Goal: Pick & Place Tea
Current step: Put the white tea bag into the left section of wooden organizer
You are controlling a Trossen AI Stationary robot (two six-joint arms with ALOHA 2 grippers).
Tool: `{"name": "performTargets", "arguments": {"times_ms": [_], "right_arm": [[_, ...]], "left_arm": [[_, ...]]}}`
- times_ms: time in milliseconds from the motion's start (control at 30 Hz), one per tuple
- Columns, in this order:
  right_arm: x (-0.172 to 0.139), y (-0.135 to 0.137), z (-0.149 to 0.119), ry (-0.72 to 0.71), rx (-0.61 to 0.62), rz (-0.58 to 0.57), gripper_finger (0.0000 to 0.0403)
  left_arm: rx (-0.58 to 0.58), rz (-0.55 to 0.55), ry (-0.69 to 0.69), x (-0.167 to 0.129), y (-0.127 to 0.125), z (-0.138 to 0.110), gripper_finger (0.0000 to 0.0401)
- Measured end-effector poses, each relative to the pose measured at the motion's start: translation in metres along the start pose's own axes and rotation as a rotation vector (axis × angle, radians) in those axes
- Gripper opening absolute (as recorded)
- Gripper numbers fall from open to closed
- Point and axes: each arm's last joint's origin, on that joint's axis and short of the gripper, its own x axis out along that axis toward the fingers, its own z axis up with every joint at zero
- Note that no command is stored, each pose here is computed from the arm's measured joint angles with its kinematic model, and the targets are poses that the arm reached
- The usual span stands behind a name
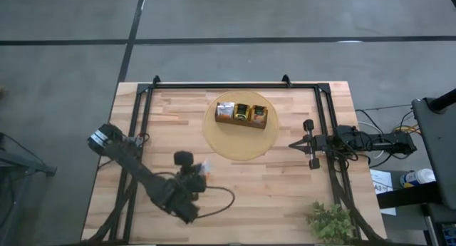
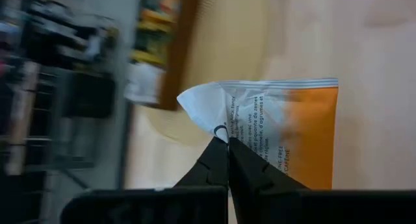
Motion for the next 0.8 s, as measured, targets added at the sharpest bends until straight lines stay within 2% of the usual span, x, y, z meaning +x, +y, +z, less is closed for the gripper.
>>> {"name": "performTargets", "arguments": {"times_ms": [167,467,600,800], "right_arm": [[0.000,0.000,0.000,0.000,0.000,0.000,0.0009],[0.000,0.000,0.000,0.000,0.000,0.000,0.0009],[0.000,0.000,0.000,0.000,0.000,0.000,0.0009],[0.000,0.000,0.000,0.000,0.000,0.000,0.0009]], "left_arm": [[0.052,0.156,0.003,0.020,0.027,0.012,0.0000],[0.104,0.417,0.067,0.067,0.080,0.016,0.0000],[0.079,0.444,0.076,0.086,0.093,0.013,0.0000],[0.133,0.411,0.101,0.115,0.100,0.006,0.0000]]}}
